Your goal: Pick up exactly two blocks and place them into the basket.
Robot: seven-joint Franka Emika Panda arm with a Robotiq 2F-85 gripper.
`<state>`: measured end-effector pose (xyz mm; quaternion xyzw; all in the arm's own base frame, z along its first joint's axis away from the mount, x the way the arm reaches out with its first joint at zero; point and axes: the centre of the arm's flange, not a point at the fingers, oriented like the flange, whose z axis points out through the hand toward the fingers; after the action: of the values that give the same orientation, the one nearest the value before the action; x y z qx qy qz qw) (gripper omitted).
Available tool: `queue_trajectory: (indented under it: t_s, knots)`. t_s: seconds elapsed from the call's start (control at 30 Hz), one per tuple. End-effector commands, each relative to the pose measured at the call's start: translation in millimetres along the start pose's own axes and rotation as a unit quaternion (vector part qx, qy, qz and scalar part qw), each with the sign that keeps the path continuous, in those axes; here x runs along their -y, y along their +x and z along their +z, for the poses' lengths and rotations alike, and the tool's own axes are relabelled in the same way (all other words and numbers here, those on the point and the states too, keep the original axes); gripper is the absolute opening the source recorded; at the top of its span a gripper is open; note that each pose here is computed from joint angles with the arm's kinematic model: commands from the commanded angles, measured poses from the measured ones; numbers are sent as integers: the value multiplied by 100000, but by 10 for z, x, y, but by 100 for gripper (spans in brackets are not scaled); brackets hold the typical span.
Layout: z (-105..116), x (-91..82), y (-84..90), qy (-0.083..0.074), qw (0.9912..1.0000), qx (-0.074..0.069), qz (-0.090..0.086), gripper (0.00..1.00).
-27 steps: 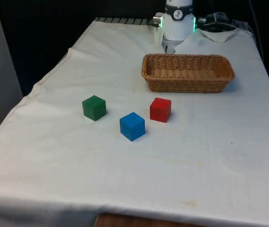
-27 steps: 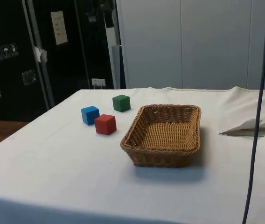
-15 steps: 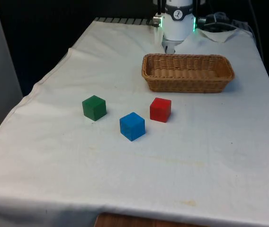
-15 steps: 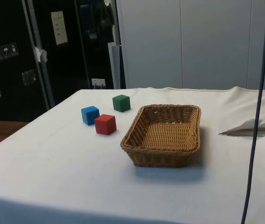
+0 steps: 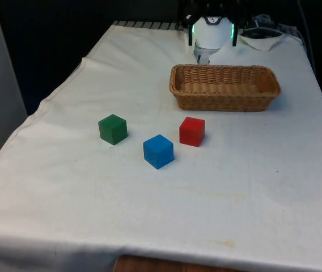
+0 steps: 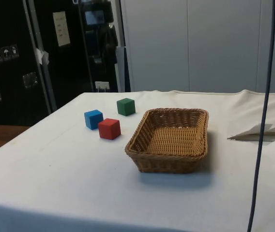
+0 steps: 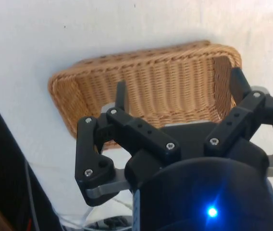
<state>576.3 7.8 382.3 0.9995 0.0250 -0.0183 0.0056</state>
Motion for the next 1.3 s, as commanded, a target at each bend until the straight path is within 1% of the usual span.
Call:
queue_trajectory:
  t_s: [0.0,0.03,0.07,0.13,0.27,0.3,0.33,0.43,0.5,0.53,0.57,0.6,0.73,0.77,0.8,0.83,0.93,0.97,1.03,1.07,1.1,1.13,1.2,1.27]
  knots:
    - [77,-1,30,162,99998,-497,-328,100]
    - [39,0,11,-114,100000,-60,-148,100]
    - [112,-7,41,47,99997,-556,-476,100]
    - [218,-33,80,-228,99993,-845,-747,100]
    - [350,-88,137,-488,99987,-1310,-841,100]
    - [364,-85,131,-969,99986,-1082,-817,100]
    - [419,-121,161,-571,99984,-1505,-780,100]
    - [525,-193,195,-457,99982,-1770,-442,100]
    - [629,-242,215,-250,99981,-1909,86,100]
    - [578,-221,201,-775,99983,-1662,-164,100]
    - [629,-242,215,-250,99981,-1909,86,100]
    - [704,-276,221,-77,99980,-1858,700,100]
    - [852,-335,237,75,99967,-1738,1908,100]
    - [919,-359,245,194,99953,-1734,2505,100]
    - [914,-351,244,-188,99961,-1401,2392,100]
    - [950,-371,251,263,99945,-1731,2801,100]
    - [1045,-396,274,453,99916,-1887,3613,100]
    - [1097,-404,294,642,99891,-2086,4133,100]
    - [1131,-399,303,782,99880,-2090,4359,100]
    - [1172,-394,331,1010,99853,-2391,4758,100]
    - [1149,-405,305,387,99872,-2110,4590,100]
    - [1189,-394,347,1160,99837,-2543,4968,100]
    - [1215,-394,381,1431,99803,-2905,5381,100]
    - [1277,-347,425,1773,99772,-3084,5736,100]
